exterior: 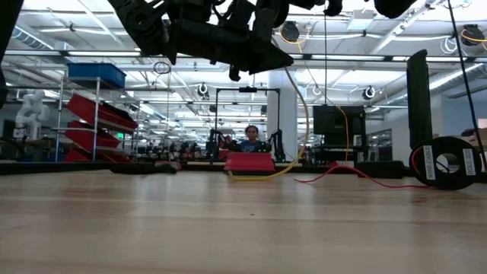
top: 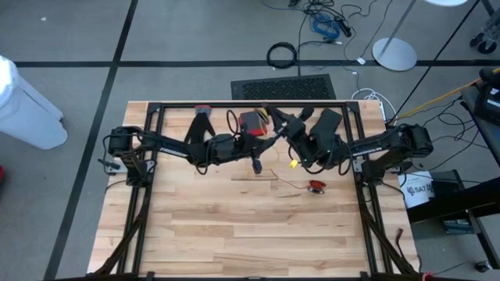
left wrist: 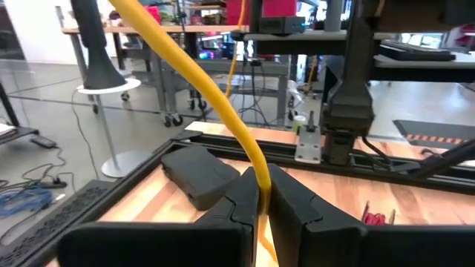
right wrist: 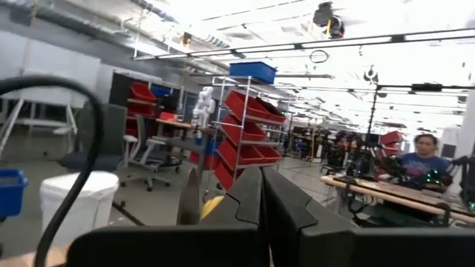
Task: Coil cords
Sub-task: Coil the yellow wire onto the spool
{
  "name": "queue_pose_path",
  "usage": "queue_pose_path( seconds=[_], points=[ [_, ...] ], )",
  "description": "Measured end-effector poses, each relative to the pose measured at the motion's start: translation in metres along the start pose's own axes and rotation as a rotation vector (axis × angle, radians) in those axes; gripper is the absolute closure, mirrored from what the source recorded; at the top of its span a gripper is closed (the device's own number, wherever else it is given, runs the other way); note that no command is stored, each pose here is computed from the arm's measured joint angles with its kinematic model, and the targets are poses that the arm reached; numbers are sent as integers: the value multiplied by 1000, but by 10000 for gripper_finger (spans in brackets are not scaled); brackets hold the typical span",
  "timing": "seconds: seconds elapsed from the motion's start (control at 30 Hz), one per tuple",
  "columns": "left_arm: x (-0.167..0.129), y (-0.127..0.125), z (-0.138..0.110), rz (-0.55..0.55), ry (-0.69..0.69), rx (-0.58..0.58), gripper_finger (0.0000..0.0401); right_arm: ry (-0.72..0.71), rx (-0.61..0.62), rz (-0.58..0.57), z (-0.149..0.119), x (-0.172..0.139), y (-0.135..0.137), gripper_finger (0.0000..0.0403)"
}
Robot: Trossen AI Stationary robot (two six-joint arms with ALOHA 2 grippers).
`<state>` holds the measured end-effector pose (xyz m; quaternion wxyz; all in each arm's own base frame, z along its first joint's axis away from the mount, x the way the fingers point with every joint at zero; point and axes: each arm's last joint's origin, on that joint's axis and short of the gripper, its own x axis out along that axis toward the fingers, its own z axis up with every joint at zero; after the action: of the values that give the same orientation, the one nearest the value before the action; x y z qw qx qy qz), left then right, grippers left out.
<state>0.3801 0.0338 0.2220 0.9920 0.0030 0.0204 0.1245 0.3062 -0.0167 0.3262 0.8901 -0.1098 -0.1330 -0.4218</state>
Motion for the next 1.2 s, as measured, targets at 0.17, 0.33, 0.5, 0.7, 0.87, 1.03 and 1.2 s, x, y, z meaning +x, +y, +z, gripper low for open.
queue_pose_path(
  seconds=[0.17, 0.33, 0.5, 0.7, 0.87, 1.03, 1.2],
  points=[
    [3, -2, -8, -10, 17, -22, 374, -1, 96, -30, -4, 8, -8, 403],
    [7, -2, -20, 15, 47, -17, 374, 38, 127, 4, -11, 11, -8, 403],
    [7, -1, -20, 19, 43, -17, 374, 124, 90, 34, -21, 10, -4, 403],
    [7, -2, -15, -10, -7, -23, 374, 162, 58, 73, -27, 5, 1, 403],
    [7, -4, -15, -76, -13, -21, 374, 186, 86, 89, -38, -1, 0, 403],
    [7, -6, -21, -74, 52, -7, 370, 186, 88, 92, -45, -6, -1, 403],
    [6, -6, -27, -73, 119, 4, 313, 182, 67, 113, -44, -10, 2, 403]
  ],
)
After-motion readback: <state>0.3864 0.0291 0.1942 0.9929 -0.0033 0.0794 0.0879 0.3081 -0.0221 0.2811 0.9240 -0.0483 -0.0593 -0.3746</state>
